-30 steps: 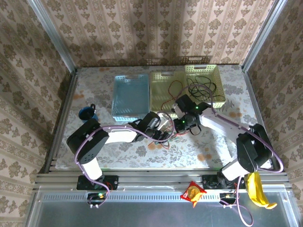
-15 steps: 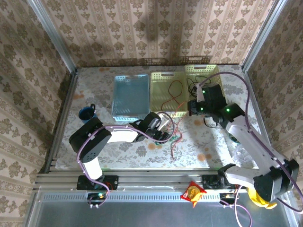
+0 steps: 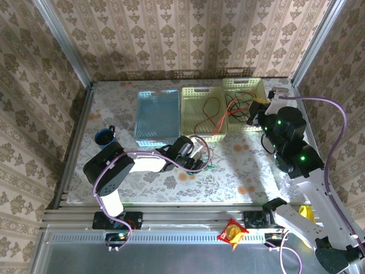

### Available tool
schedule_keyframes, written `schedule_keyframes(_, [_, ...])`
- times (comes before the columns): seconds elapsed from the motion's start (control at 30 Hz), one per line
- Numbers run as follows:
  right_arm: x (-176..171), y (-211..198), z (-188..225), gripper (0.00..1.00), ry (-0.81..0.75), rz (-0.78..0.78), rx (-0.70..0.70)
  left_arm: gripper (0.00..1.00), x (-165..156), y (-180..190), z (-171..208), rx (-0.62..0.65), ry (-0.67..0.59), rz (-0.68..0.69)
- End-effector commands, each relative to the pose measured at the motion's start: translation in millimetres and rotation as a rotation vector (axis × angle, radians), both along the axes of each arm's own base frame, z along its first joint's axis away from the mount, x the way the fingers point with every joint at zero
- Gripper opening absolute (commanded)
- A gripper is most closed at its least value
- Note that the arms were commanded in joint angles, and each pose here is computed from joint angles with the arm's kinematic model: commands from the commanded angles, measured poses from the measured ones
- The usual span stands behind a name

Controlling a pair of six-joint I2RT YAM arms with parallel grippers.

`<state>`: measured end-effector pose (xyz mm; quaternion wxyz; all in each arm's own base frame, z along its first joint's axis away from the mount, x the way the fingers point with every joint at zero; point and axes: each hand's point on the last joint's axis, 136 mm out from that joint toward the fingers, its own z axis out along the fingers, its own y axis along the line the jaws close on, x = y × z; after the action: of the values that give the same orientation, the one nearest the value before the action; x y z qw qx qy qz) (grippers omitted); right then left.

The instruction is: Untangle the cables

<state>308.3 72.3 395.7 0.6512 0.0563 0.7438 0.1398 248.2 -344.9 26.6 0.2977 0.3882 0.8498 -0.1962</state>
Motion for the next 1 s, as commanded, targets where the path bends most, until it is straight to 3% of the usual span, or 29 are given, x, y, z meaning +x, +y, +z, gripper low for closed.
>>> schedule_keyframes(0.0, [3,-2,41,0.00,-0.151,-0.014,0.046,0.88,-14,16,-25,0.071,0.062,0.001])
schedule_keyframes(0.17, [22,7,64,0.00,-0.181,0.017,0.031,0.88,-15,15,-22,0.056,0.058,0.005])
schedule_keyframes(0.37, [67,38,52,0.01,-0.118,0.131,-0.001,0.91,-10,12,-5,0.017,0.023,0.018])
schedule_keyframes(0.63, [108,52,42,0.01,-0.090,0.160,-0.015,0.97,-2,13,27,-0.044,-0.046,0.052])
schedule_keyframes(0.73, [125,59,14,0.02,-0.017,0.174,-0.034,0.99,0,15,36,-0.057,-0.064,0.064])
schedule_keyframes(0.97, [167,76,-108,0.04,0.255,0.191,-0.024,1.00,3,18,45,-0.071,-0.088,0.089])
